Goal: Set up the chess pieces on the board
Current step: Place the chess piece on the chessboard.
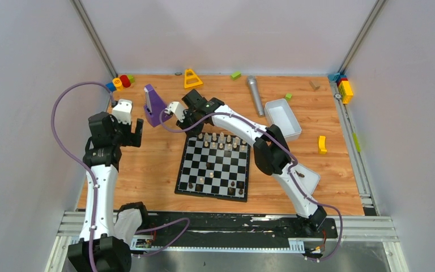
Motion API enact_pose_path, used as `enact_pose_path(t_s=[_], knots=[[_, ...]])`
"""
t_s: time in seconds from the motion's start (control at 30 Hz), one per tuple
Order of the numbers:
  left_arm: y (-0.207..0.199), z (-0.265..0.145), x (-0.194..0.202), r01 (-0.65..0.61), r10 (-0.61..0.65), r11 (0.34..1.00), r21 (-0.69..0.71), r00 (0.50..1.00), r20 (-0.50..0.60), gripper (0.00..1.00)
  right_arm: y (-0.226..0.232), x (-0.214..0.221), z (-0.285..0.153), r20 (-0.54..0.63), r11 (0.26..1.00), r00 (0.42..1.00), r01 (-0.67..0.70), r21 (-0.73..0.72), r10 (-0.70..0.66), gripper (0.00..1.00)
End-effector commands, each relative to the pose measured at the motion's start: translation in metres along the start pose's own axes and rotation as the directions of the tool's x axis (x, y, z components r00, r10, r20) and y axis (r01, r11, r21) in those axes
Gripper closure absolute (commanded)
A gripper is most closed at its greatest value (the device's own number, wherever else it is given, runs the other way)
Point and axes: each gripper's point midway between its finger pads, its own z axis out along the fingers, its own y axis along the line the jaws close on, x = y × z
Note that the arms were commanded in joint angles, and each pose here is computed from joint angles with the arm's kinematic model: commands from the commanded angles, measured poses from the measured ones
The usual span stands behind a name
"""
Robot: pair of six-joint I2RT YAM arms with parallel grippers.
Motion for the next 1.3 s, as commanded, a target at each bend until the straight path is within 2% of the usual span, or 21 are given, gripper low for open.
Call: enact_pose_path(t_s=[0.0, 0.77, 0.97, 1.27], knots=[[0.015, -0.005, -0.015, 0.032, -0.029, 0.998, -0.055, 0.999, 0.045, 0.00, -0.011, -0.014, -0.002, 0.025, 0.998, 0.998, 0.048, 0.045, -0.049, 0.95], [0.014, -0.003, -0.014, 0.030, -0.028, 0.999, -0.041, 0.998, 0.053, 0.00, -0.012, 0.008, 0.009, -0.047, 0.997, 0.997, 0.063, 0.044, -0.061, 0.90], [0.014, -0.003, -0.013, 0.030, -0.028, 0.999, -0.040, 0.998, 0.052, 0.00, -0.011, 0.011, 0.011, -0.053, 0.997, 0.997, 0.062, 0.041, -0.060, 0.83], [0.015, -0.002, -0.013, 0.029, -0.026, 0.999, -0.042, 0.998, 0.052, 0.00, -0.013, 0.010, 0.010, -0.054, 0.997, 0.997, 0.062, 0.051, -0.059, 0.68]])
